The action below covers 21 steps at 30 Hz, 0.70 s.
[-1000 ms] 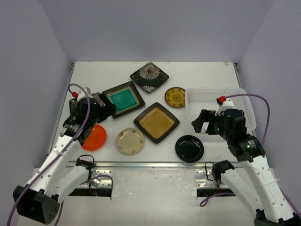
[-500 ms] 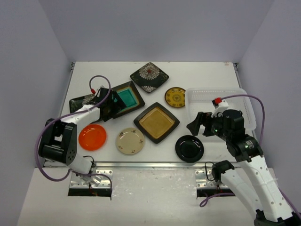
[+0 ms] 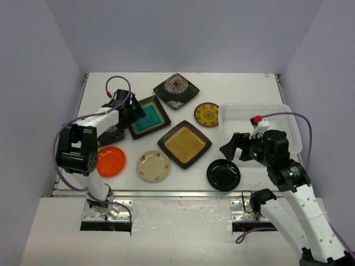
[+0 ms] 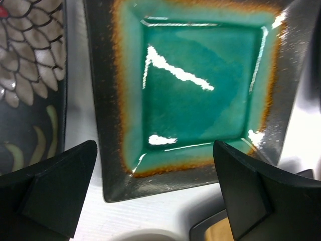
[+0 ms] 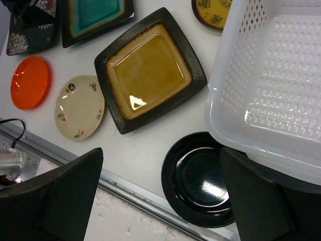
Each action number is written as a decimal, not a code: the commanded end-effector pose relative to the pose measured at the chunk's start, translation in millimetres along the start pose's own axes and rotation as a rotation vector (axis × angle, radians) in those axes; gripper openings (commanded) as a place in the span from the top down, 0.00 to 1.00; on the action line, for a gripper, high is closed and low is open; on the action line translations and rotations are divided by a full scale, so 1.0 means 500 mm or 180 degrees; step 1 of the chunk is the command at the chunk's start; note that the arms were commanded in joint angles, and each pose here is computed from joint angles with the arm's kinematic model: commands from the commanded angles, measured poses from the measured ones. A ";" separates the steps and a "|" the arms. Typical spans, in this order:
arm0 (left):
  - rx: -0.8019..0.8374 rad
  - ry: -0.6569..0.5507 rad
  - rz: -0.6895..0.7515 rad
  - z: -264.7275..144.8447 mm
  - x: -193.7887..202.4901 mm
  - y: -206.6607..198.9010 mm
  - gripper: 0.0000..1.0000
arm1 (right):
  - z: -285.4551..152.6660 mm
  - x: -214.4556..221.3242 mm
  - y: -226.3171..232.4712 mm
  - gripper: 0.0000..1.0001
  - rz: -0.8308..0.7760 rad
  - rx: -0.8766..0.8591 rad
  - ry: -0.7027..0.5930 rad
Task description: Place the plates into the plastic bin on the countertop
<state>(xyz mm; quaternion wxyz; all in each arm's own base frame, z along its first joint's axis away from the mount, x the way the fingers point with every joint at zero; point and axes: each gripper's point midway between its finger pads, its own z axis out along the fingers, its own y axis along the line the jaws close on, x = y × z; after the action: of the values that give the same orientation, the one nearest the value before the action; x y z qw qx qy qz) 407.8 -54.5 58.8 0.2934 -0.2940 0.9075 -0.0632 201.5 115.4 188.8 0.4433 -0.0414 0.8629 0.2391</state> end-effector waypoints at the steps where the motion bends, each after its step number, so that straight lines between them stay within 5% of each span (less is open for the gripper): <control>1: 0.0017 -0.0073 0.0027 -0.023 -0.014 0.014 0.02 | 0.008 -0.015 0.007 0.01 -0.0093 -0.0091 -0.0126; 14: 0.0312 0.0116 -0.0130 0.001 0.079 0.027 0.05 | 0.017 -0.006 0.018 0.01 -0.0086 -0.0203 -0.0019; 21: 0.0403 0.0093 -0.0162 0.017 0.096 0.030 0.23 | 0.015 -0.009 0.024 0.01 -0.0098 -0.0242 -0.0020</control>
<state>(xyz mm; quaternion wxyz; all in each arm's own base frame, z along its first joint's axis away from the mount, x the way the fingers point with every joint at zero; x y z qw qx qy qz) 357.5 -63.7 16.5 0.2596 -0.2962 0.9134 -0.1026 199.9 123.8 180.6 0.4244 -0.0543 0.8668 0.2562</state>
